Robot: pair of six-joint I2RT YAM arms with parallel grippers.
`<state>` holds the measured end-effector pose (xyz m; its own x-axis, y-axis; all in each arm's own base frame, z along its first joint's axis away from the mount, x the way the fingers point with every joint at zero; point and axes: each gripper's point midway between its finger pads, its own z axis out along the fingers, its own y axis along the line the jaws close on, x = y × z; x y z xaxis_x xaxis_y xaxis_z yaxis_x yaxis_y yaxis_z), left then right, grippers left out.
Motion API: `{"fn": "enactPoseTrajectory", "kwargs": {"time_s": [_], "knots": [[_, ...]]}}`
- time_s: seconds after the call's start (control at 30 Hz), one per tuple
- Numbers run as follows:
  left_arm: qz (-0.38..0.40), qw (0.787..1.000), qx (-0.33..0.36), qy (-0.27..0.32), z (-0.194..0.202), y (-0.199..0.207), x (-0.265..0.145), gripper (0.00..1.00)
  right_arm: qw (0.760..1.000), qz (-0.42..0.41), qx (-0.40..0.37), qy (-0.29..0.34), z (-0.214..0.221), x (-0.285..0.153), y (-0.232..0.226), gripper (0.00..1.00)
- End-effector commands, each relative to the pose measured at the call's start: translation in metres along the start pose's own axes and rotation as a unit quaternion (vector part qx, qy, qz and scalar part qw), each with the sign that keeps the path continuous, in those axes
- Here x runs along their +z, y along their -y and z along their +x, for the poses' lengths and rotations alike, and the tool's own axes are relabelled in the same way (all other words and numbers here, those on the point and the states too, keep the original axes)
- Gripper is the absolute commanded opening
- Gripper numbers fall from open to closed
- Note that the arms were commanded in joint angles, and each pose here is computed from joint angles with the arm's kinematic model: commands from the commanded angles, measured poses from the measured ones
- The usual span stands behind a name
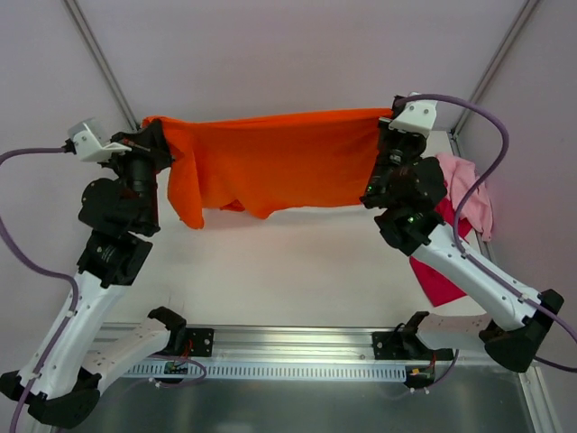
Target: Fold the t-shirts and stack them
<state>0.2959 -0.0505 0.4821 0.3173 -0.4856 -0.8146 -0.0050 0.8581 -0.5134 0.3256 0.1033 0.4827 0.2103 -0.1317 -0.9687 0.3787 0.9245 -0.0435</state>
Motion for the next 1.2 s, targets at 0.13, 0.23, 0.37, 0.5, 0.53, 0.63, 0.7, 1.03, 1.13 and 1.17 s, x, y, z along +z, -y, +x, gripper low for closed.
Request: {"fn": "enactPoseTrajectory", "kwargs": {"time_s": [0.13, 0.23, 0.37, 0.5, 0.53, 0.63, 0.7, 1.03, 1.13, 1.17], "knots": [[0.009, 1.0, -0.006, 0.028, -0.056, -0.011, -0.04, 0.0, 1.0, 0.01, 0.0, -0.004, -0.027, -0.027, 0.049, 0.01], [0.025, 0.999, -0.003, 0.029, -0.068, -0.01, -0.052, 0.0, 0.999, -0.007, 0.039, 0.001, -0.03, -0.036, 0.07, 0.01], [0.04, 0.999, -0.005, 0.035, -0.082, -0.007, -0.06, 0.0, 0.998, 0.008, 0.069, 0.005, -0.037, -0.041, 0.096, 0.01], [0.057, 0.997, -0.014, 0.05, -0.092, -0.004, -0.068, 0.0, 0.997, 0.022, 0.079, 0.012, -0.042, -0.042, 0.111, 0.01], [0.06, 0.997, -0.018, 0.052, -0.094, -0.004, -0.071, 0.0, 0.996, 0.022, 0.083, 0.013, -0.043, -0.043, 0.113, 0.01], [0.072, 0.996, -0.019, 0.055, -0.1, -0.001, -0.075, 0.0, 0.997, 0.001, 0.072, 0.007, -0.041, -0.045, 0.111, 0.01], [0.089, 0.994, -0.02, 0.059, -0.105, 0.003, -0.08, 0.0, 0.997, -0.009, 0.08, 0.009, -0.042, -0.046, 0.112, 0.01], [0.148, 0.985, -0.047, 0.077, -0.129, 0.015, -0.105, 0.0, 0.991, -0.044, 0.124, 0.023, -0.041, -0.058, 0.13, 0.01], [0.142, 0.986, -0.055, 0.074, -0.133, 0.008, -0.113, 0.0, 0.992, -0.057, 0.109, 0.004, -0.034, -0.062, 0.133, 0.01], [0.137, 0.987, -0.055, 0.065, -0.13, 0.003, -0.118, 0.0, 0.991, -0.066, 0.112, 0.003, -0.036, -0.063, 0.135, 0.01]]}}
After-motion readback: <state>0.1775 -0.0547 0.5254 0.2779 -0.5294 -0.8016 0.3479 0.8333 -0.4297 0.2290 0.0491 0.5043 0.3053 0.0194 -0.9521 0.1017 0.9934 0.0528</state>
